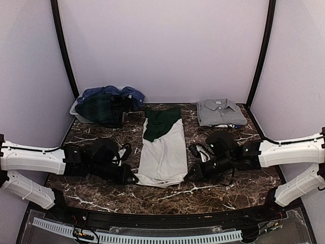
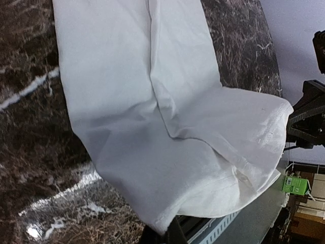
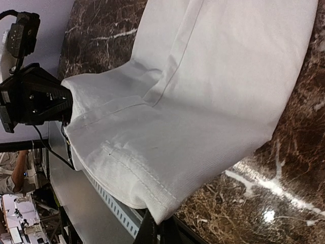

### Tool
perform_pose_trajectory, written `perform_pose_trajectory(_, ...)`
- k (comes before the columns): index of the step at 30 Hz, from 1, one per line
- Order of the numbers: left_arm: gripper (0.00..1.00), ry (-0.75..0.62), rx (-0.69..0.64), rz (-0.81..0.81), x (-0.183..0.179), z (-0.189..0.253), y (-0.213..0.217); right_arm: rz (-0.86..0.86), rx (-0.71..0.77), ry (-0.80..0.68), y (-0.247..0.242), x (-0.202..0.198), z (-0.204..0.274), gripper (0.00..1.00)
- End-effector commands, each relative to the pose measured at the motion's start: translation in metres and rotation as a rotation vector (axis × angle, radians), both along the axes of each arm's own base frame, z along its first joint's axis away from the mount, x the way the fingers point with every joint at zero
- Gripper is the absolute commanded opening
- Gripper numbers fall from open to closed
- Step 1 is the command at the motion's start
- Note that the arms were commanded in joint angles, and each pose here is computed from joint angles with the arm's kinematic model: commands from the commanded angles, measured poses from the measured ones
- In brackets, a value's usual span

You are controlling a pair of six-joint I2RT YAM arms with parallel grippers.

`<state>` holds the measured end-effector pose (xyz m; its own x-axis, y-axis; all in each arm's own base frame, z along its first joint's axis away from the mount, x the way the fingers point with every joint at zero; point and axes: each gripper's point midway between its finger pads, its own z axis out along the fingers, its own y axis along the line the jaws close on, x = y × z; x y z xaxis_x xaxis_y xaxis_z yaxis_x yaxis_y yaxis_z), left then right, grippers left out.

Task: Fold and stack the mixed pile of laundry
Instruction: Pick up the rectangle-folded T-shirt from the center of the board.

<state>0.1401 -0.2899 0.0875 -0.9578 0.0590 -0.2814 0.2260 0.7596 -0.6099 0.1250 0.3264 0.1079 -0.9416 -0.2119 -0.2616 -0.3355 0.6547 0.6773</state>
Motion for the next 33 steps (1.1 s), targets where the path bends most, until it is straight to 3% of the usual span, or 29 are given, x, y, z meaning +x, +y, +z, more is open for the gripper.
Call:
perform_pose_trajectory(1, 0.00, -0.096, 0.017, -0.007, 0.045, 0.019, 0.001, -0.028, -0.003, -0.103, -0.005, 0.046, 0.013, 0.00)
perform_pose_trajectory(9, 0.00, -0.221, 0.048, 0.039, 0.143, 0.032, -0.011, -0.058, 0.002, -0.227, 0.003, 0.143, 0.025, 0.00)
perform_pose_trajectory(17, 0.00, -0.254, 0.053, 0.094, 0.224, 0.025, -0.007, -0.092, 0.000, -0.271, 0.004, 0.223, 0.019, 0.00)
perform_pose_trajectory(22, 0.00, -0.249, 0.048, 0.088, 0.251, 0.011, -0.010, -0.094, 0.018, -0.260, 0.007, 0.259, 0.006, 0.00)
perform_pose_trajectory(31, 0.03, -0.255, 0.030, 0.077, 0.279, -0.005, -0.019, -0.117, 0.009, -0.235, 0.005, 0.284, -0.012, 0.00)
perform_pose_trajectory(33, 0.07, -0.253, 0.050, 0.085, 0.283, -0.010, -0.018, -0.125, 0.008, -0.232, 0.003, 0.290, -0.010, 0.12)
